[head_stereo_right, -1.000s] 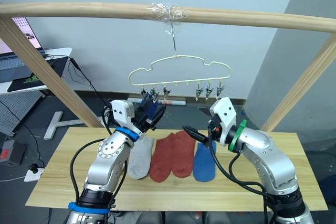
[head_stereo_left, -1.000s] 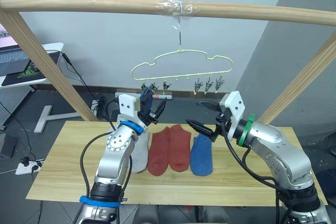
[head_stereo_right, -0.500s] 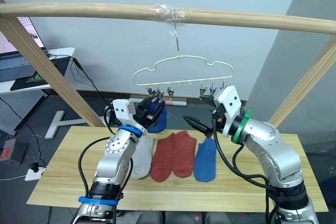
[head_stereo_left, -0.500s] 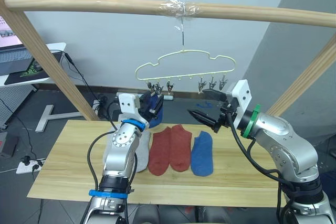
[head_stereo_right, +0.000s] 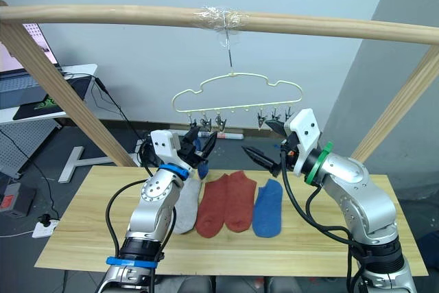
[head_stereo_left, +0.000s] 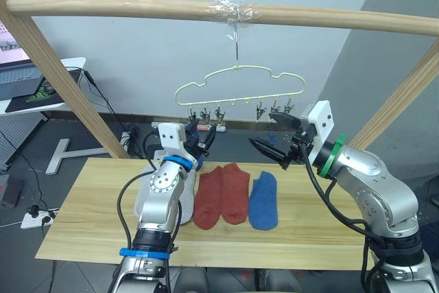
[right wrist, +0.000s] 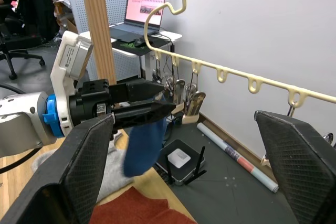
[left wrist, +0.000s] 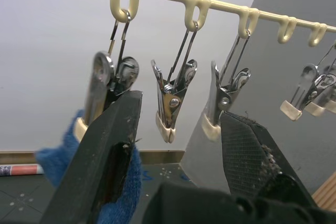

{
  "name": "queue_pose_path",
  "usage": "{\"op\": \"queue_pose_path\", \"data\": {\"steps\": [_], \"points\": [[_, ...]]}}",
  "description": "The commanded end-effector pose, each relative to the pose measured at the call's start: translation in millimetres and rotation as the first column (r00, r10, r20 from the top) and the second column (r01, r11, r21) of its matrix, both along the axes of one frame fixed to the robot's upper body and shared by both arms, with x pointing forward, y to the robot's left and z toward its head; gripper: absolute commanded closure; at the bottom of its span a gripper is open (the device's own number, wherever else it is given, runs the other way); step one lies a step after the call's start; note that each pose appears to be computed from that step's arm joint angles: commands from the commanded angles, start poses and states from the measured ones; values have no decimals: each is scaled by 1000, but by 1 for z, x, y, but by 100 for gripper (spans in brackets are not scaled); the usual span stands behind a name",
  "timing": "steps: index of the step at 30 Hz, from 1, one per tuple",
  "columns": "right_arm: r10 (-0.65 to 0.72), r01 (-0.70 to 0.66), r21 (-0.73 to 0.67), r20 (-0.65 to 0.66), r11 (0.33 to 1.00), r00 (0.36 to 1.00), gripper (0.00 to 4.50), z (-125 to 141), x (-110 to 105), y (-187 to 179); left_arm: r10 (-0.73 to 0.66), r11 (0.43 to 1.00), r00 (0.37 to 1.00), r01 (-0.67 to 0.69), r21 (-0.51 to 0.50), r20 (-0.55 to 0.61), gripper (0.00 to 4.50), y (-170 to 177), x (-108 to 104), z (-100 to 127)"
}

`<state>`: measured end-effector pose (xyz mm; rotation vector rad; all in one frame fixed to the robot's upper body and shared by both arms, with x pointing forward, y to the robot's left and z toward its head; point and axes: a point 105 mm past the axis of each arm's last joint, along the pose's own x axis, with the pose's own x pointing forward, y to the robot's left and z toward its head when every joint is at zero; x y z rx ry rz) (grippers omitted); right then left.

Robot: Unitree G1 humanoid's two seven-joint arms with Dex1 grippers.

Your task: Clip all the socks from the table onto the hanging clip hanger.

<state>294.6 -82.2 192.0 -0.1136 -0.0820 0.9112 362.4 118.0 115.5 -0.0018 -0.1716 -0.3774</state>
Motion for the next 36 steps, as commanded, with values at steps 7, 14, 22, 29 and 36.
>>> {"op": "queue_pose_path", "data": {"steps": [7,14,22,29,36], "points": [[117,-114,-32,105,993,988,0,21,-15,10,21,1000,996,-21,-4,90,180,-8,8,22],[127,-124,-37,116,992,985,0,23,-16,11,99,994,987,-105,36,130,180,1,12,28],[121,-120,-21,107,993,987,0,23,-15,12,103,994,988,-107,33,111,180,2,11,23],[119,-118,-22,101,993,988,0,22,-15,11,90,995,990,-93,25,106,180,-4,14,24],[110,-110,-8,98,994,989,0,23,-14,10,85,996,991,-88,27,103,180,-6,14,24]]}}
